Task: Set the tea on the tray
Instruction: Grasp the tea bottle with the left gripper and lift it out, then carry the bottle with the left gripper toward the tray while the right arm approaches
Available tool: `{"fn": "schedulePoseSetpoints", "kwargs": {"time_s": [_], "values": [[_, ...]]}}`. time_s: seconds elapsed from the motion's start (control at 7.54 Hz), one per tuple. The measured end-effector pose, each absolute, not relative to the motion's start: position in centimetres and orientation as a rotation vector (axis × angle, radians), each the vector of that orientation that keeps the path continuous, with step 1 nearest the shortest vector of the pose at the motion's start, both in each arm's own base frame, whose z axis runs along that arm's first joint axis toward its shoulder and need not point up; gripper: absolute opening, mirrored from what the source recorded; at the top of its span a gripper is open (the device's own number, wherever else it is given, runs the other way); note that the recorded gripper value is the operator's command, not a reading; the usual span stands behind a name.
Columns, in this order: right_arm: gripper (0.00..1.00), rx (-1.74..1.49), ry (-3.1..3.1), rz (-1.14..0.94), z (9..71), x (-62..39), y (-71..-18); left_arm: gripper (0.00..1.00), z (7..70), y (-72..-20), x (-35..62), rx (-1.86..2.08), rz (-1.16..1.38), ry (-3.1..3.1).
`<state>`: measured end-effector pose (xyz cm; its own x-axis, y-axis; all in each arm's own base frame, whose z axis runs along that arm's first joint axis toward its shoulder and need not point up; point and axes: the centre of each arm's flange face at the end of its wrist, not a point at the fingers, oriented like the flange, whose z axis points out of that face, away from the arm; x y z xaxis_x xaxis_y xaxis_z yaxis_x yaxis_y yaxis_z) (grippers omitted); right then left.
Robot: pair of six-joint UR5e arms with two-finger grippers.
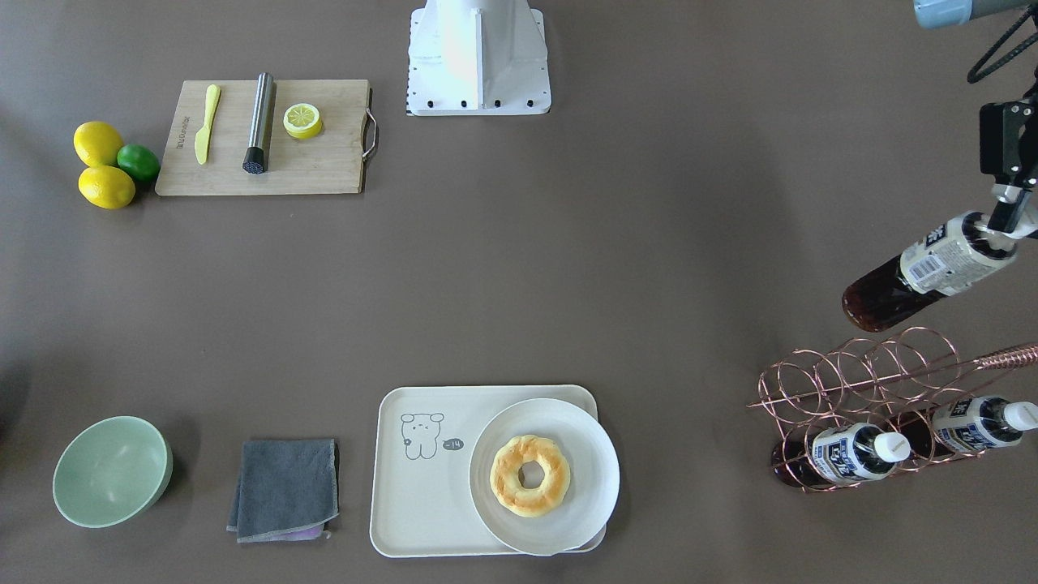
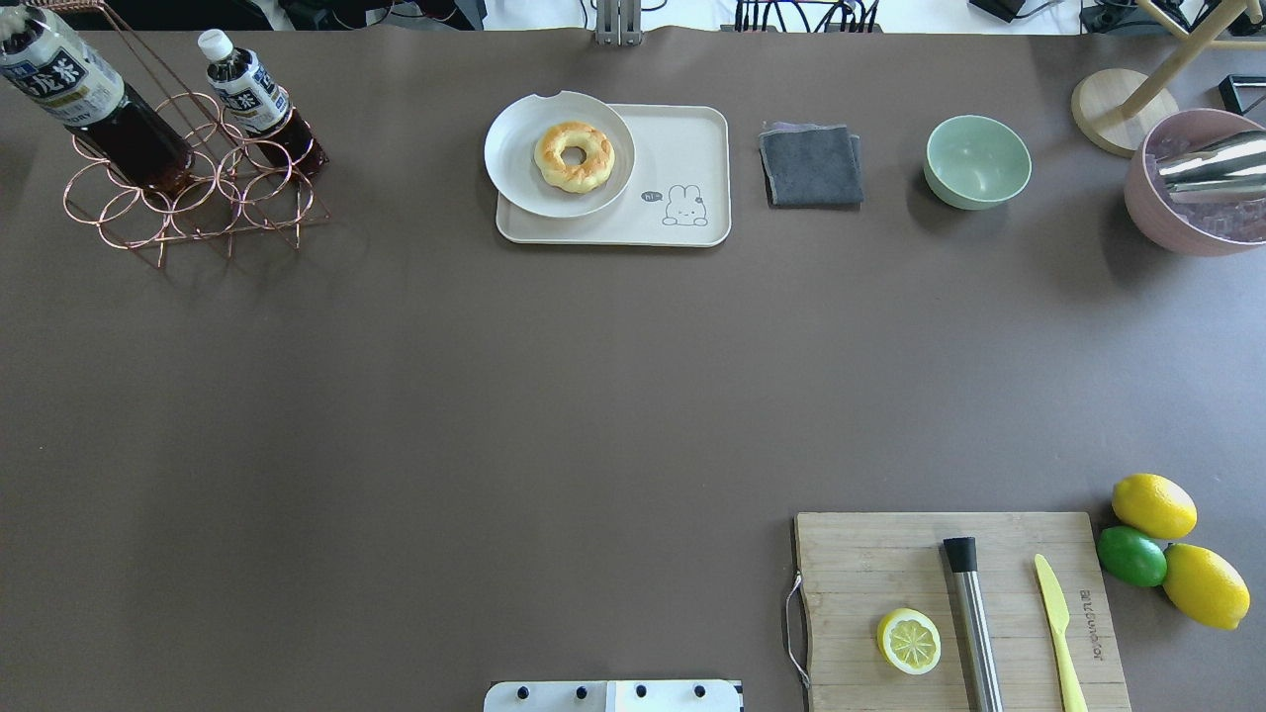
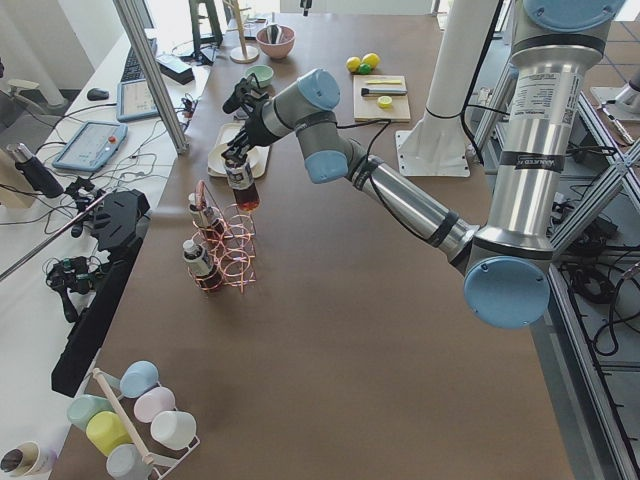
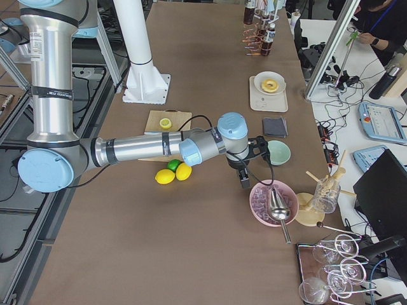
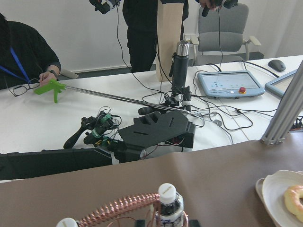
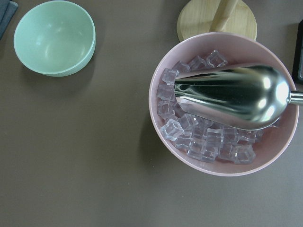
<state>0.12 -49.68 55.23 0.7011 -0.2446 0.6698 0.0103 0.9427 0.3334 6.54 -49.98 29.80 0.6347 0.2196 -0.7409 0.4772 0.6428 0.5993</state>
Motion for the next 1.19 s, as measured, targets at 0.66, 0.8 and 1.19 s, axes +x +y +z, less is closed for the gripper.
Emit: {"fn": "schedulePoseSetpoints", "kwargs": {"time_s": [0.66, 0.8, 1.19], "values": [[1.00, 0.400, -0.870, -0.211, 42.8, -9.7, -52.1, 0.00, 18.6, -46.2, 25.2, 0.841, -0.174, 0.928], [1.00, 0.414, -0.891, -0.195, 38.6, -14.0, -53.1, 0.00, 15.7, -44.3, 30.4, 0.839, -0.176, 0.901], [1.00, 0.444, -0.932, -0.150, 28.9, -27.4, -52.8, 0.00, 10.3, -40.9, 42.0, 0.827, -0.198, 0.867]]}}
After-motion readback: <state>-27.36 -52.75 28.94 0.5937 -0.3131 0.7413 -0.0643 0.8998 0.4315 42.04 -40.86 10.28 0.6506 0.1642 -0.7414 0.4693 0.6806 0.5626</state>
